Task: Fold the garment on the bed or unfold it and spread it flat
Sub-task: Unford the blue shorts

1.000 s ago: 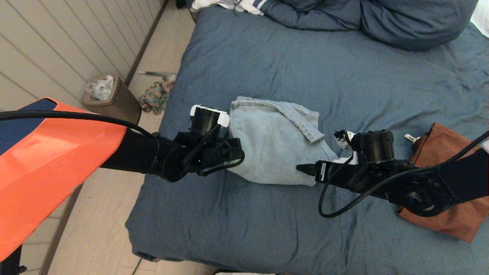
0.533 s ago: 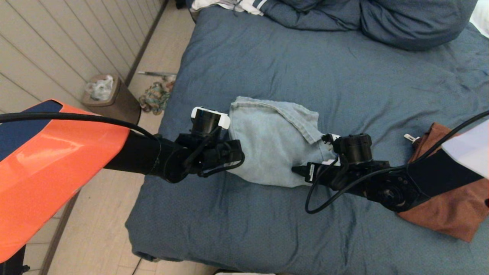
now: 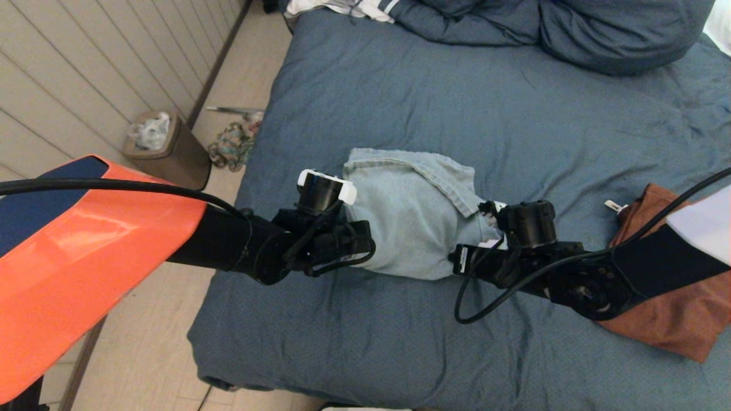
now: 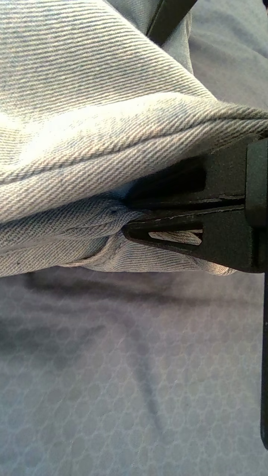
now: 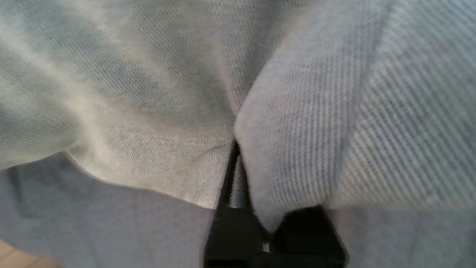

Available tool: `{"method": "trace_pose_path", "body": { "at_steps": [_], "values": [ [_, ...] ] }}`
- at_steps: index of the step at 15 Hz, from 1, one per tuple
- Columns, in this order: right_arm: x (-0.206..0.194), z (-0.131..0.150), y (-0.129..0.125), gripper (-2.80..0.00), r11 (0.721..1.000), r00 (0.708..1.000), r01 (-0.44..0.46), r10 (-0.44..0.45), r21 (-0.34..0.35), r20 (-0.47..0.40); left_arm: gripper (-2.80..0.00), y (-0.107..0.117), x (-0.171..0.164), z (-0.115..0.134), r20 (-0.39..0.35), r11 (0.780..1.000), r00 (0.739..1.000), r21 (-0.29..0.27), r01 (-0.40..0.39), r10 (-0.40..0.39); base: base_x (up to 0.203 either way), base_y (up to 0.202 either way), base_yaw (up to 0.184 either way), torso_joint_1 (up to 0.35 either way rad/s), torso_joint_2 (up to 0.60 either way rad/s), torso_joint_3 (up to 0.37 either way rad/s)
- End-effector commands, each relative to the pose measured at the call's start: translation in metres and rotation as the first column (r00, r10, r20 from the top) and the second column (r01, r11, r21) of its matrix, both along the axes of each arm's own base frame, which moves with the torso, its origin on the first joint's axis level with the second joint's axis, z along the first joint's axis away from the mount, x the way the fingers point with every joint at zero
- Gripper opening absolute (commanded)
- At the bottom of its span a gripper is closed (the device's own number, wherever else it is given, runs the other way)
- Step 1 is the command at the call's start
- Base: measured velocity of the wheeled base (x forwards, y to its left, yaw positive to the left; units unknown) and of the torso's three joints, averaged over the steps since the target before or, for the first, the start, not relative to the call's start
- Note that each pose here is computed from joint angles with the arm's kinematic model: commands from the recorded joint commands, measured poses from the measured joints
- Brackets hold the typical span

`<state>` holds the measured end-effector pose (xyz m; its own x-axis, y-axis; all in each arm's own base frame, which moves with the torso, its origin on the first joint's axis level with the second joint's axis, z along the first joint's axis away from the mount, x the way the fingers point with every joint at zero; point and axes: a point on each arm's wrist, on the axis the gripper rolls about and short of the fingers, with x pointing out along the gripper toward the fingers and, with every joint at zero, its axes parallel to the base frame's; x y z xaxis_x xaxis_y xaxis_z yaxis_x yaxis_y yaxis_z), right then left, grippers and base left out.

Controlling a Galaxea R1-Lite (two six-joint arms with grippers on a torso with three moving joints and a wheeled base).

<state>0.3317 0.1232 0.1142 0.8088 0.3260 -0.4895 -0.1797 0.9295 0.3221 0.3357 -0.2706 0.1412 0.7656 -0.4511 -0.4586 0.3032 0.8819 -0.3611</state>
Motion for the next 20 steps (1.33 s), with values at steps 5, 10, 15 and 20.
{"method": "trace_pose_path", "body": {
  "at_steps": [5, 10, 15, 20],
  "values": [
    [-0.031, 0.036, -0.012, -2.8, 1.0, 0.997, -0.004, 0.002, 0.028, 0.083, -2.8, 0.002, -0.018, 0.012, 0.005, 1.0, 1.0, -0.006, 0.023, -0.023, 0.0, 0.0, 0.0, 0.0, 0.0, 0.0],
    [-0.06, 0.037, -0.026, -2.8, 1.0, 0.998, 0.003, -0.005, 0.02, 0.068, -2.8, 0.02, -0.044, 0.022, -0.005, 0.999, 0.999, 0.0, 0.034, -0.034, 0.0, 0.0, 0.0, 0.0, 0.0, 0.0],
    [-0.107, 0.03, -0.043, -2.8, 0.999, 0.999, -0.026, 0.025, 0.023, 0.029, -2.8, 0.009, -0.105, 0.004, -0.078, 0.984, 0.983, 0.057, 0.171, -0.167, 0.0, 0.0, 0.0, 0.0, 0.0, 0.0],
    [-0.159, -0.001, -0.061, -2.8, 0.998, 0.996, -0.052, 0.05, -0.032, -0.07, -2.8, 0.004, -0.151, -0.032, -0.143, 0.972, 0.973, 0.119, 0.201, -0.183, 0.0, 0.0, 0.0, 0.0, 0.0, 0.0]
  ]
}}
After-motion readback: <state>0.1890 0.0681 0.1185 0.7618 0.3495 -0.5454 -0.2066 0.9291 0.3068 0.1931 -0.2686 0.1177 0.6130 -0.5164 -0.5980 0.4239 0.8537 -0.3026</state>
